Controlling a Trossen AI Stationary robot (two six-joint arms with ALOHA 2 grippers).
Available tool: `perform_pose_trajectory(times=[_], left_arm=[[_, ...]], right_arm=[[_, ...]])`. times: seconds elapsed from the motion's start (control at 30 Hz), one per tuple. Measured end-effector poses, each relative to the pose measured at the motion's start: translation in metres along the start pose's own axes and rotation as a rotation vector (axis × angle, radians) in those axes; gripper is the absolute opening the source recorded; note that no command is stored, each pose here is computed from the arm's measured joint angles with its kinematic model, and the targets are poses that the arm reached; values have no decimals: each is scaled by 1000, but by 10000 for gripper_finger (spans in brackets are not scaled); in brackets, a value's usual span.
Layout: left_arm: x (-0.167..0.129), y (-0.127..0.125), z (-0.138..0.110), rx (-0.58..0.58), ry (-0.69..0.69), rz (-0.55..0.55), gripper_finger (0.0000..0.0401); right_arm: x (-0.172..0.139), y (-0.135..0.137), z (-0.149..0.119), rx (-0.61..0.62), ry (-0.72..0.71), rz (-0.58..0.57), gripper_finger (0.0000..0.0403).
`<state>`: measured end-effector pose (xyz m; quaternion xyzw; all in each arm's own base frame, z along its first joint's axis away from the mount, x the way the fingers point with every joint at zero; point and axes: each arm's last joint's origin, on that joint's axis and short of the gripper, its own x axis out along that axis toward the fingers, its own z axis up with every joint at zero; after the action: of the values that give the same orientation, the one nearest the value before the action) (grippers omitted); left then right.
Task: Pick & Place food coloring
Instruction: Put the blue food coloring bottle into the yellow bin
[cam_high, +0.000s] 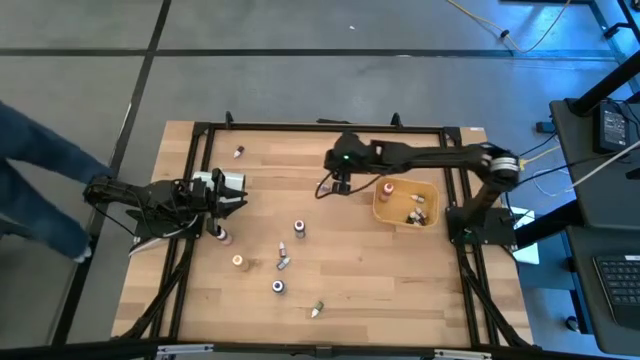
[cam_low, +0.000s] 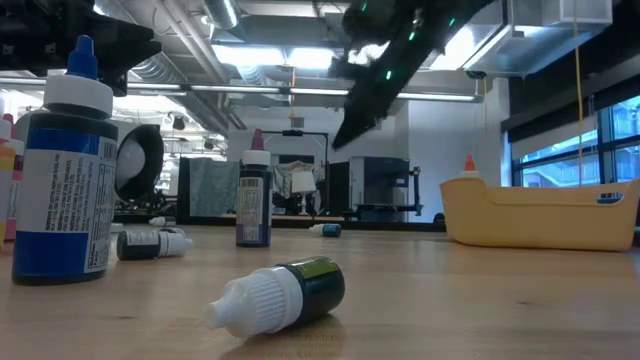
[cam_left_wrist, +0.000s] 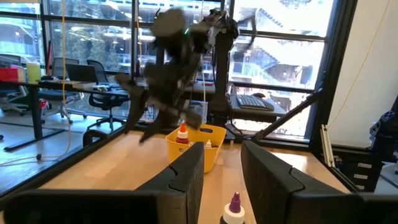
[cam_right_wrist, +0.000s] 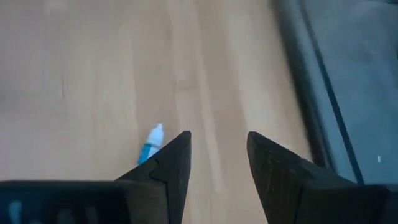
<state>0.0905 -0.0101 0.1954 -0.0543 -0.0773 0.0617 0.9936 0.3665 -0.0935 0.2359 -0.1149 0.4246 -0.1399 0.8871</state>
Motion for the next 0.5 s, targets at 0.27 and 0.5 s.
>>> perform_pose_trajectory(times=[0.27,0.5], left_arm=[[0,0,0,0,0,1,104],[0,0,0,0,0,1,103]], right_arm=[[50,-2,-25,-15,86,177,154],[66,2,-34,-13,136,192,155]])
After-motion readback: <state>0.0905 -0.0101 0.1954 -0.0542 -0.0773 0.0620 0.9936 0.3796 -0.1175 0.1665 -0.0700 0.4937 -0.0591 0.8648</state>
